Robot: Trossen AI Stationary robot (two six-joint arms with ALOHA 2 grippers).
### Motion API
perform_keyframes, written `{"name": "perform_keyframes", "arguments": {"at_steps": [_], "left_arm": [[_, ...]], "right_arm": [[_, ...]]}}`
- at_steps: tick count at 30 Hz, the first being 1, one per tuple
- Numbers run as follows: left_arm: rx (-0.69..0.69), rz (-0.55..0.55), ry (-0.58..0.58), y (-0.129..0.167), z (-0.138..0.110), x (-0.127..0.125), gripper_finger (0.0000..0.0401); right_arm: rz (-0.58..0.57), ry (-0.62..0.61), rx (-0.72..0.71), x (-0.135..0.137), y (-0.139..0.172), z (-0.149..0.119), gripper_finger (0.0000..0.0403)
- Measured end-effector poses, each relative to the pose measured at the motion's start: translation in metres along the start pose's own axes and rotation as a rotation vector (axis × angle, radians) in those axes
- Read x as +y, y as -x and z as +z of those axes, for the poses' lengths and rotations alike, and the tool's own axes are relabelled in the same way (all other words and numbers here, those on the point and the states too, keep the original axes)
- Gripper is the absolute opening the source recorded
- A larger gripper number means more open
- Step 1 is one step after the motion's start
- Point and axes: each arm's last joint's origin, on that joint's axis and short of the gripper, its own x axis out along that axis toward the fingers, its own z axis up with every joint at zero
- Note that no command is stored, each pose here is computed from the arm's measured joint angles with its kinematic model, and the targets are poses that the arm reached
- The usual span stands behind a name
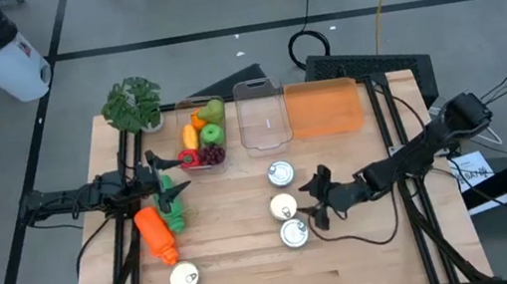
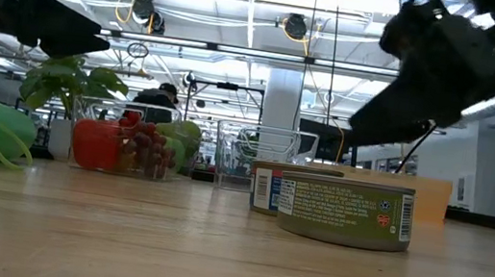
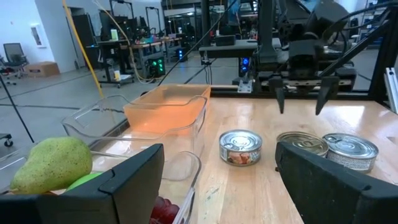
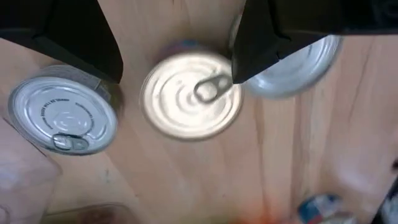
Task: Pick & Place Food Item
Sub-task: Put the top blue pink tuna can into the right transparent bin
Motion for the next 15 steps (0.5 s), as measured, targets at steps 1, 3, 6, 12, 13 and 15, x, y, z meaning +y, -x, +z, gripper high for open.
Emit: {"name": "perform_keyframes", "arguments": {"at_steps": [1,3,6,12,13,15], "left_arm": [[0.0,0.0,0.0,0.0,0.0,0.0,0.0324],[0.0,0.0,0.001,0.0,0.0,0.0,0.0324],[0.0,0.0,0.0,0.0,0.0,0.0,0.0324],[0.0,0.0,0.0,0.0,0.0,0.0,0.0324],[0.0,0.0,0.0,0.0,0.0,0.0,0.0324],[0.0,0.0,0.0,0.0,0.0,0.0,0.0324]], "right_arm": [[-0.004,-0.028,-0.013,-0.001,-0.003,0.0,0.0286],[-0.035,-0.071,-0.028,-0.004,-0.01,-0.001,0.0286],[-0.089,-0.077,-0.018,-0.009,-0.017,-0.005,0.0286],[-0.173,-0.054,0.005,-0.016,-0.019,-0.009,0.0286],[-0.172,-0.058,0.007,-0.016,-0.019,-0.009,0.0286],[-0.17,-0.076,0.002,-0.016,-0.019,-0.009,0.0286]]}}
